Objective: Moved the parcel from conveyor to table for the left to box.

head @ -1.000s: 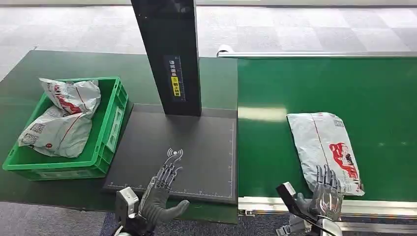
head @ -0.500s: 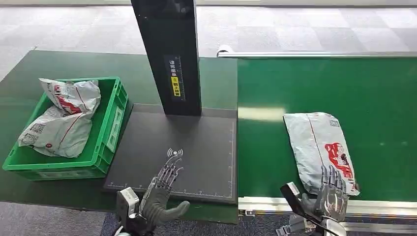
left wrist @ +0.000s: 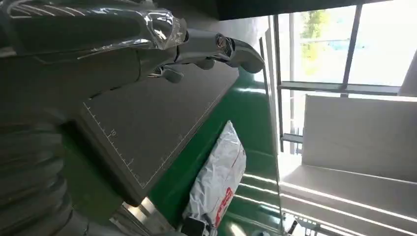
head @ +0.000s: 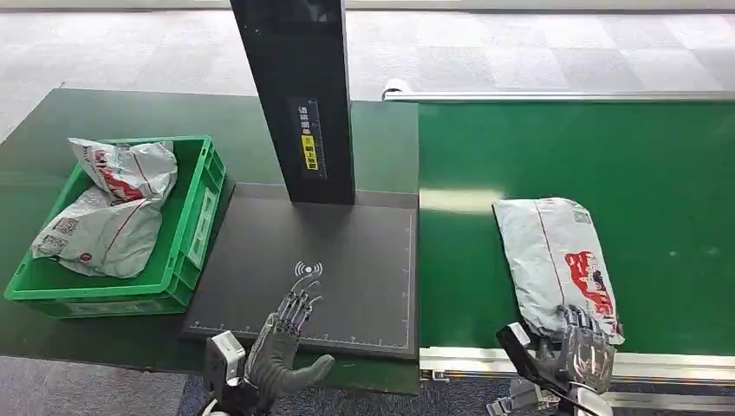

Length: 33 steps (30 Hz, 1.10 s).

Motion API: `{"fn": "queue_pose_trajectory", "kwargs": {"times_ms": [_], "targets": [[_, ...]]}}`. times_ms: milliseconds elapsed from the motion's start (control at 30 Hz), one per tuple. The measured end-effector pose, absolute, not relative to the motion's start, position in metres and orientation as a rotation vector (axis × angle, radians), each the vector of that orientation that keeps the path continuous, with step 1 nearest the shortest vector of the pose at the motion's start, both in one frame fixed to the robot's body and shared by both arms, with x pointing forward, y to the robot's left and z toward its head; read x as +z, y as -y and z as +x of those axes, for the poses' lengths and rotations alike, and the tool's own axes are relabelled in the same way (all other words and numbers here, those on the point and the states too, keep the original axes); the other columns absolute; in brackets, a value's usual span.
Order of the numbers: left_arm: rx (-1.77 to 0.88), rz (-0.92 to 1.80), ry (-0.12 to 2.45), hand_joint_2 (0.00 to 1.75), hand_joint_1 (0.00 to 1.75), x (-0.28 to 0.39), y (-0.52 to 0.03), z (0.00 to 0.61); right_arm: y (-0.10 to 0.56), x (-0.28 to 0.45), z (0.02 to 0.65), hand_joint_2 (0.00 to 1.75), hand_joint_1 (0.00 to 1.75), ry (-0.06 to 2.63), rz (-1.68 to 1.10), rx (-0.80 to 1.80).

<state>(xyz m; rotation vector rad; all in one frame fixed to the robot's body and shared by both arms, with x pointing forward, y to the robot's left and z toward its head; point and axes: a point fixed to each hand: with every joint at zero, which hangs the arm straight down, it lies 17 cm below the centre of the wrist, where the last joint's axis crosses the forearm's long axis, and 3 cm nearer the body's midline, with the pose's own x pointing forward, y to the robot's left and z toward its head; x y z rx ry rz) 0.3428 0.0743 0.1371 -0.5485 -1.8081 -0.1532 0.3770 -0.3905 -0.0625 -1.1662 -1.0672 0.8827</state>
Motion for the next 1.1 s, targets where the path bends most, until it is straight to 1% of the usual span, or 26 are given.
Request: {"fn": "queue_pose_trajectory", "kwargs": {"times_ms": [767,833,900,933,1000,1100], "targets": [[-0.15,-0.546,1.805,1.75,0.0,0.136,-0.075,0.342,0.389,-0.065,0.376,1.75,1.75,1.067,-1.159,0.887],[-0.148,-0.542,1.805,1.75,0.0,0.135,-0.076,0.343,0.383,-0.068,0.376,1.75,1.75,1.087,-1.109,0.873],[-0.141,-0.528,1.813,1.75,0.0,0.138,-0.079,0.343,0.352,-0.063,0.378,1.75,1.75,1.23,-0.859,0.717],[-0.146,-0.522,1.819,1.75,0.0,0.139,-0.079,0.344,0.343,-0.055,0.378,1.75,1.75,1.289,-0.744,0.586],[-0.15,-0.488,1.845,1.75,0.0,0.143,-0.085,0.345,0.326,-0.015,0.386,1.75,1.75,1.45,-0.508,0.276],[-0.143,-0.416,1.891,1.75,0.0,0.147,-0.101,0.35,0.314,0.064,0.396,1.75,1.75,1.674,-0.353,0.129]]}}
